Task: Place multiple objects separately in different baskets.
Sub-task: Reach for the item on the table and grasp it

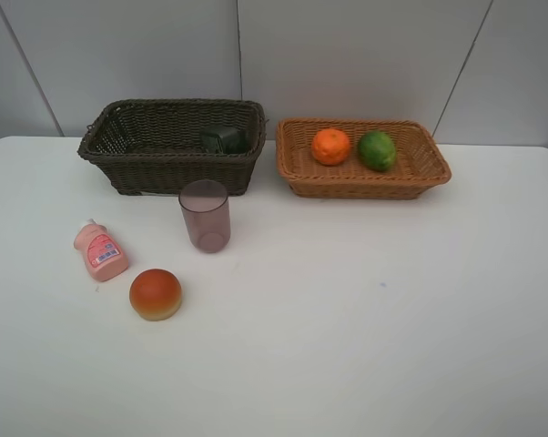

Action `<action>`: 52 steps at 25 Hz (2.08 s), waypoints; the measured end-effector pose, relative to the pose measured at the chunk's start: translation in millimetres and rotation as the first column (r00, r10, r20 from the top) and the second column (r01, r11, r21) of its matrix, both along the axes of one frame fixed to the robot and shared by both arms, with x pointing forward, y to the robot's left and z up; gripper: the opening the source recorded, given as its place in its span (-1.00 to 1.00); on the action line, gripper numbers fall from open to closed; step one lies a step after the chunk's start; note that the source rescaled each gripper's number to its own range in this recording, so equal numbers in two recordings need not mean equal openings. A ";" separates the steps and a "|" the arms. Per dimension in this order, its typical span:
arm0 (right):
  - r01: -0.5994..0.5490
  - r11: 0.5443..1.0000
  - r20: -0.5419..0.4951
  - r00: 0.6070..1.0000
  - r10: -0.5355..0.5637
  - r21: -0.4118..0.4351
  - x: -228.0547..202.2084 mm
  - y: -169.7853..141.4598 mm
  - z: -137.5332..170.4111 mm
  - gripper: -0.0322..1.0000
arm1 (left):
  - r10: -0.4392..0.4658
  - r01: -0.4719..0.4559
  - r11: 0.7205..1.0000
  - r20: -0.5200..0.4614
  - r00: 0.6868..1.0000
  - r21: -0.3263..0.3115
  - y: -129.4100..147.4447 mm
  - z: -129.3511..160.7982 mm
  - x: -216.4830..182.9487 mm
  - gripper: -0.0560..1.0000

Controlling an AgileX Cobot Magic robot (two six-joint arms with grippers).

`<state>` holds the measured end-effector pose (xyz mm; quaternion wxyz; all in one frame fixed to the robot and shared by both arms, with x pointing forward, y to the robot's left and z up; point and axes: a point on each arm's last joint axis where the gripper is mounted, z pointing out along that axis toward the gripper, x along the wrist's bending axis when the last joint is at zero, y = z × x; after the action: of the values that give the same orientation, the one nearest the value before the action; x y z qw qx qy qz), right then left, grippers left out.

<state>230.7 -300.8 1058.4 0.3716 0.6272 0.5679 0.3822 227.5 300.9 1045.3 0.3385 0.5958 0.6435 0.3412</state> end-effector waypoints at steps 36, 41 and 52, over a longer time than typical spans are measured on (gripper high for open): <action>0.001 1.000 0.000 1.000 -0.001 -0.001 0.0 -0.1 0.0 0.90 | -0.109 0.054 0.989 -0.427 0.898 -0.137 -6.2 61.1 158.4 0.99; 0.001 1.000 0.000 1.000 -0.001 -0.001 0.0 -0.1 0.0 0.90 | -0.212 0.173 0.977 -0.479 0.852 -0.125 -24.5 46.3 197.9 0.99; 0.000 1.000 0.000 1.000 0.000 0.000 0.0 0.0 0.0 0.90 | -0.459 0.469 0.874 -0.536 0.709 -0.129 -120.0 28.2 267.0 0.99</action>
<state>230.7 -300.8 1058.4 0.3716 0.6272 0.5679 0.3822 494.5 180.9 1073.5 0.2081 0.8131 0.5398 0.0645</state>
